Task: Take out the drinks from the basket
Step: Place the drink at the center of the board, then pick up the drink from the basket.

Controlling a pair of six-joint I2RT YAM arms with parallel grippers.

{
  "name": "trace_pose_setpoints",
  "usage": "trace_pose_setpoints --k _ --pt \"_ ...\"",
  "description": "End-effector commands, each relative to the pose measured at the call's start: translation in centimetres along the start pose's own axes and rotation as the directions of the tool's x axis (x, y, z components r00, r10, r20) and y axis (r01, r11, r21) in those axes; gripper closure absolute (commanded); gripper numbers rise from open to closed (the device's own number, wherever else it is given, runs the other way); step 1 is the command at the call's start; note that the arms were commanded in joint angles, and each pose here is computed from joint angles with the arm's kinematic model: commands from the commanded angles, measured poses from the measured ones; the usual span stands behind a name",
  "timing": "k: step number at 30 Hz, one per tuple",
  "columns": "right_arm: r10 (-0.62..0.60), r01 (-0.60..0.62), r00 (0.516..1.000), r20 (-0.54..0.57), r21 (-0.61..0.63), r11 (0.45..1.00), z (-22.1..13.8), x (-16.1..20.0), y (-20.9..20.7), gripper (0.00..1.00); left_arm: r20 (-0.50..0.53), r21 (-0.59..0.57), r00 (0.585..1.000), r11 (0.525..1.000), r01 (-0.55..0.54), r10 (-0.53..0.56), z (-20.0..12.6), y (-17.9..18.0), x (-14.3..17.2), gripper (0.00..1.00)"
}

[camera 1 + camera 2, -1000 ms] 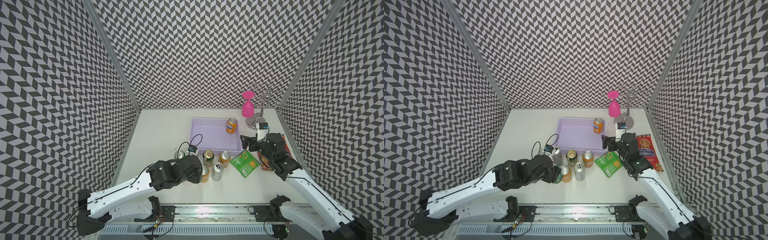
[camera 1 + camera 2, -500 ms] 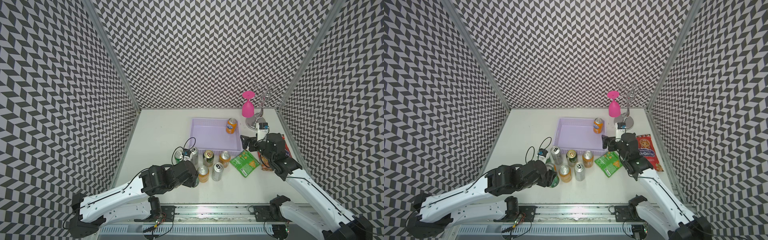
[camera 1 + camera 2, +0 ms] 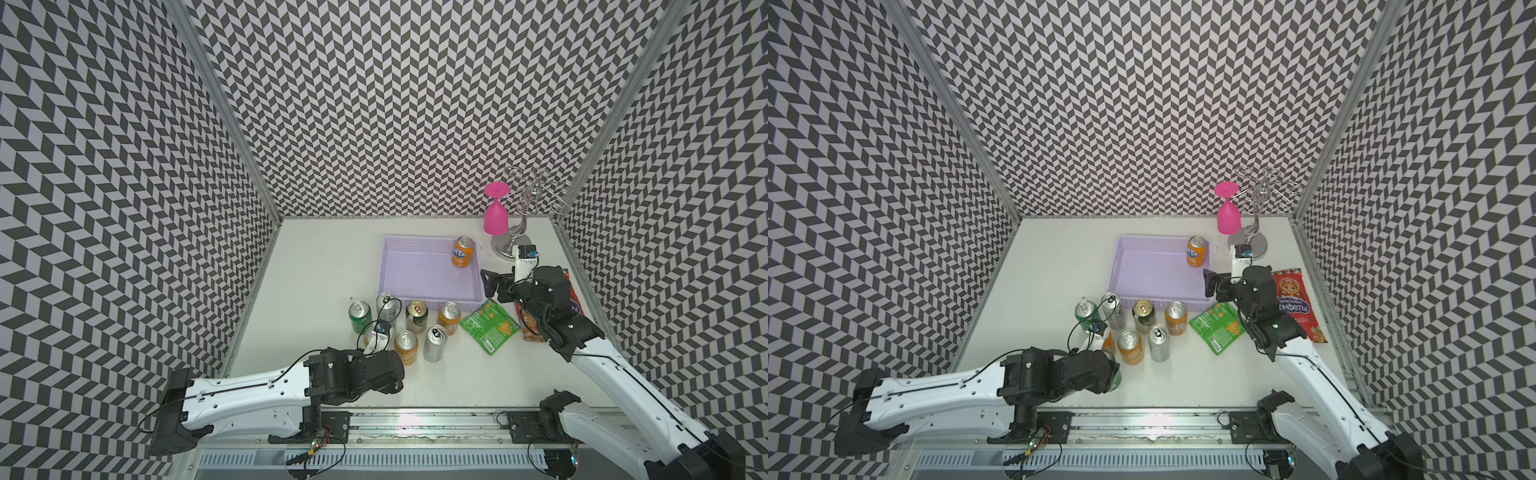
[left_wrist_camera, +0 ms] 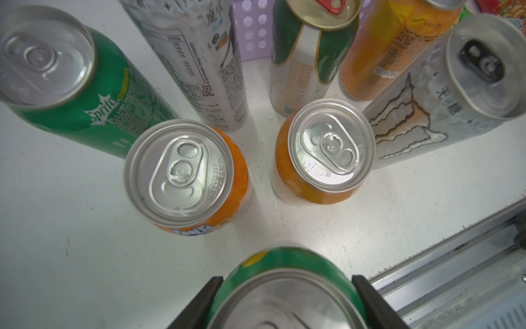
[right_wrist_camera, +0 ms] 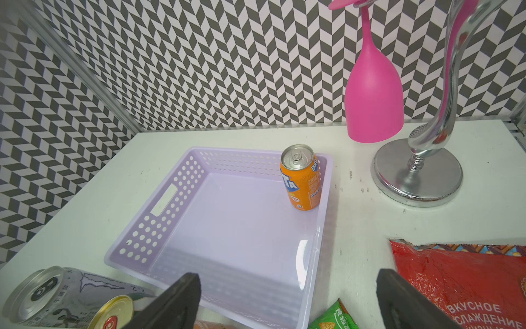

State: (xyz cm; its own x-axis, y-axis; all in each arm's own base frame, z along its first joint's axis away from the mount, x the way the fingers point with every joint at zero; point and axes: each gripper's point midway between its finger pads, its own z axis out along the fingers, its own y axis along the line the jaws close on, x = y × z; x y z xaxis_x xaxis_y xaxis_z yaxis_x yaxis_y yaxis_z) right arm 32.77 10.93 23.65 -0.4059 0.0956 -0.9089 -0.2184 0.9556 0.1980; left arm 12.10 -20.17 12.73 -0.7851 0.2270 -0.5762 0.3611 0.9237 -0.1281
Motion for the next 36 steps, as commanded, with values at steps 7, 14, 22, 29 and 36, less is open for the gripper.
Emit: trace_pose_setpoints --k 7,14,22,29,36 --pt "0.000 0.000 0.997 0.078 0.000 1.000 -0.7 -1.9 0.0 0.00 0.095 0.010 0.995 0.999 0.038 -0.039 2.0 -0.7 -0.5 0.46" --pt "0.000 0.000 0.997 0.076 -0.003 1.000 -0.6 -1.8 0.0 0.00 0.086 -0.005 0.996 0.999 0.037 -0.037 2.4 -0.2 0.2 0.33" --pt "-0.003 0.004 0.998 0.061 -0.011 1.000 -0.3 -1.5 0.2 0.00 0.091 0.006 0.996 1.000 0.026 -0.026 1.4 -0.6 -0.7 0.12" --pt "0.002 -0.001 1.000 0.027 -0.028 1.000 0.4 -0.9 0.5 0.00 0.126 0.024 0.991 0.999 0.034 -0.037 -1.2 -0.7 -2.8 0.06" --pt "0.011 -0.013 0.999 -0.036 -0.054 0.998 2.6 -0.1 1.0 0.00 0.298 0.062 0.952 0.997 0.056 -0.072 -6.5 -0.2 -8.4 0.01"
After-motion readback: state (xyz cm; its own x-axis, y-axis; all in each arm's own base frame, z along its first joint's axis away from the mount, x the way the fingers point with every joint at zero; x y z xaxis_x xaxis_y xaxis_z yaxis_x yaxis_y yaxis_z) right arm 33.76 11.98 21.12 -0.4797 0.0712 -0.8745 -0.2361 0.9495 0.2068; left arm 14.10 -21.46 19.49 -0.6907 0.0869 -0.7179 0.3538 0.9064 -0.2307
